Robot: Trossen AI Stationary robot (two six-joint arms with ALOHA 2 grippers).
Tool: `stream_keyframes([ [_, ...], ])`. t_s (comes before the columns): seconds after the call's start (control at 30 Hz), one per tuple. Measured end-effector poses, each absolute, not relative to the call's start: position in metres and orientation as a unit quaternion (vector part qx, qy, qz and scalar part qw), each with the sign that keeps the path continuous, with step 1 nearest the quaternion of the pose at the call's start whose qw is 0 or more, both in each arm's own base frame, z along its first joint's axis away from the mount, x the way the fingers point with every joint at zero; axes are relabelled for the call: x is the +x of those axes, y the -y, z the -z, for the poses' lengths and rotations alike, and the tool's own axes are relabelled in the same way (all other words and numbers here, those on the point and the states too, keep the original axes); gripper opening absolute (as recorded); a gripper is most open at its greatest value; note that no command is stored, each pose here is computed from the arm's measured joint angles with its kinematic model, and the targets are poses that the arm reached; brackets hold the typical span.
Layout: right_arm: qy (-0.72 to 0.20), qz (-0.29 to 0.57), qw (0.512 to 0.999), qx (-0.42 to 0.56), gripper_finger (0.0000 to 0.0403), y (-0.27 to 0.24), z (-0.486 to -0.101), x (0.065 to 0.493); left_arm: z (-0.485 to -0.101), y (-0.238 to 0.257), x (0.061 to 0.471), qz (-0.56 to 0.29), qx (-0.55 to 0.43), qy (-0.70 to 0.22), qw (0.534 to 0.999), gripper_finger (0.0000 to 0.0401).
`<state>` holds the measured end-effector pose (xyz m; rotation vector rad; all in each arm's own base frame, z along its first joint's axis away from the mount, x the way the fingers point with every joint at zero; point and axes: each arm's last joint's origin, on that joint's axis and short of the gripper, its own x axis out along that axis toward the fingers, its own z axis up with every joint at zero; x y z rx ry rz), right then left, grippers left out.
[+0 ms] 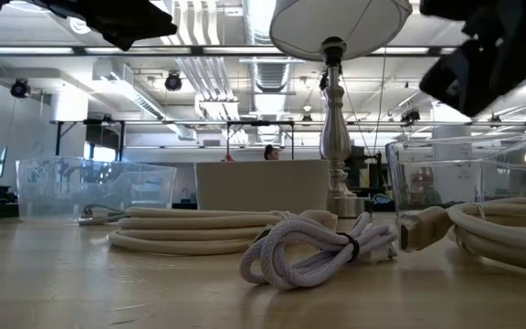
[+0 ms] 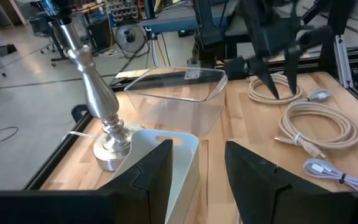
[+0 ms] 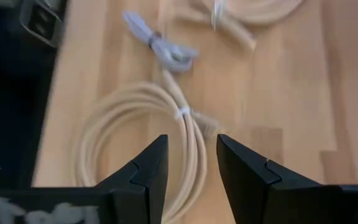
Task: Pick & Place USB Port
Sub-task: Put the light brown HDMI cable into the transparent bin
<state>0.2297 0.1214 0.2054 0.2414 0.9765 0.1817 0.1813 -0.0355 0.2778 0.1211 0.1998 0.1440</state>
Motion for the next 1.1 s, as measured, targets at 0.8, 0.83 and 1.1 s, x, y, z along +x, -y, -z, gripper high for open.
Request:
stream_keyframes([
  [0.8,-0.565,-0.03,0.817,0.111,0.0125,-0.148,-0.144,0.258,-0.272,0.038,0.189,-0.072,0.059,-0.112,0.989,0.0151],
  [0.83,-0.567,-0.029,0.816,0.11,0.0122,-0.148,-0.142,0.258,-0.272,0.038,0.19,-0.072,0.06,-0.112,0.989,0.0151],
  [1.1,-0.581,-0.023,0.807,0.104,0.005,-0.149,-0.133,0.258,-0.271,0.038,0.19,-0.071,0.061,-0.113,0.989,0.0151],
])
